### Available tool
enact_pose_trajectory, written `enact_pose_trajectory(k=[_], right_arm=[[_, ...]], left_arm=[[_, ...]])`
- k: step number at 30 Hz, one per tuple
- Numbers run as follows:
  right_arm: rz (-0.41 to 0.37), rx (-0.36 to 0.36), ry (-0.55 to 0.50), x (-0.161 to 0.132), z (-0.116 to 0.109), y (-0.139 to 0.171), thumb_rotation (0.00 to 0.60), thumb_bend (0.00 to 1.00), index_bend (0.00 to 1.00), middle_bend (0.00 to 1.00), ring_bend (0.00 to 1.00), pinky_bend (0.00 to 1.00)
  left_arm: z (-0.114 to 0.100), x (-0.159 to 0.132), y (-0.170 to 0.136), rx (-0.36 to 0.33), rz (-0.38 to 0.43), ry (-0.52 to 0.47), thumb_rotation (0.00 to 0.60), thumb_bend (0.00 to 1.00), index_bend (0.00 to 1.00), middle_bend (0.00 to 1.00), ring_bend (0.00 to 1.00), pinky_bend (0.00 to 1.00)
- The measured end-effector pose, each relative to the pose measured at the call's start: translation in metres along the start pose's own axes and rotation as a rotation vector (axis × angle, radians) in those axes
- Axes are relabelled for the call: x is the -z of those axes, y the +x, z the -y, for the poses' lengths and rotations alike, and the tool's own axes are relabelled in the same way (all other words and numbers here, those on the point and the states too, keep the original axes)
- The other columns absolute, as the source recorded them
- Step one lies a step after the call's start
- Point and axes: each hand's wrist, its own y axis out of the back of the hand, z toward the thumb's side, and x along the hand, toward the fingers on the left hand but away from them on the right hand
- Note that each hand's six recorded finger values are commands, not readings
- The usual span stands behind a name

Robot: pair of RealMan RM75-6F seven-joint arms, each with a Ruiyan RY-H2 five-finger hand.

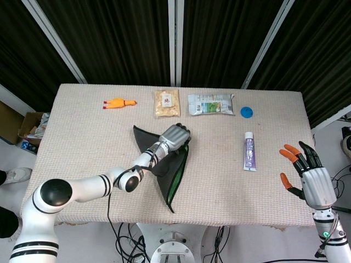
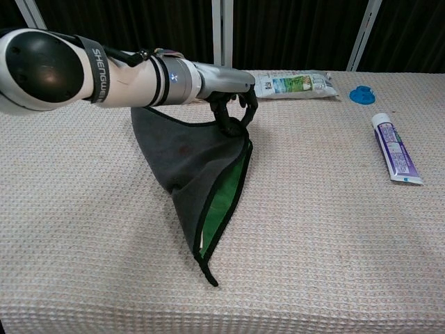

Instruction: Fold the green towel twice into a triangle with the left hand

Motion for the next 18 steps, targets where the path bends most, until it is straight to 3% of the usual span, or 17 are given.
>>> enact_pose_trajectory(k=[9, 11, 13, 15, 18], right_arm=[[0.01, 0.003, 0.004, 0.002, -0.003, 0.002, 0.6, 0.31, 0.24, 0.16, 0.0, 0.1], [0.011, 0.0, 0.004, 0.002, -0.002, 0.002, 0.6, 0.31, 0.24, 0.16, 0.0, 0.1], [0.009, 0.0, 0.003, 0.002, -0.002, 0.002, 0.6, 0.31, 0.24, 0.16, 0.0, 0.1], [0.007, 0.002, 0.002, 0.001, -0.002, 0.001, 0.6, 0.31, 0.24, 0.16, 0.0, 0.1], [0.002, 0.005, 0.001, 0.0, -0.003, 0.001, 0.6, 0.31, 0.24, 0.16, 0.0, 0.1]], left_arm=[[0.005, 0.007, 0.015, 0.019, -0.059, -0.011, 0.6, 0.52, 0.63, 0.24, 0.18, 0.15], [0.009, 0.007, 0.017, 0.031, -0.067, -0.014, 0.6, 0.5, 0.53, 0.22, 0.17, 0.14], [0.013, 0.007, 0.017, 0.039, -0.07, -0.008, 0.6, 0.37, 0.35, 0.18, 0.16, 0.14], [0.013, 0.007, 0.017, 0.033, -0.073, -0.001, 0.6, 0.29, 0.28, 0.16, 0.15, 0.14], [0.009, 0.006, 0.013, 0.011, -0.072, -0.002, 0.6, 0.26, 0.22, 0.14, 0.14, 0.14]])
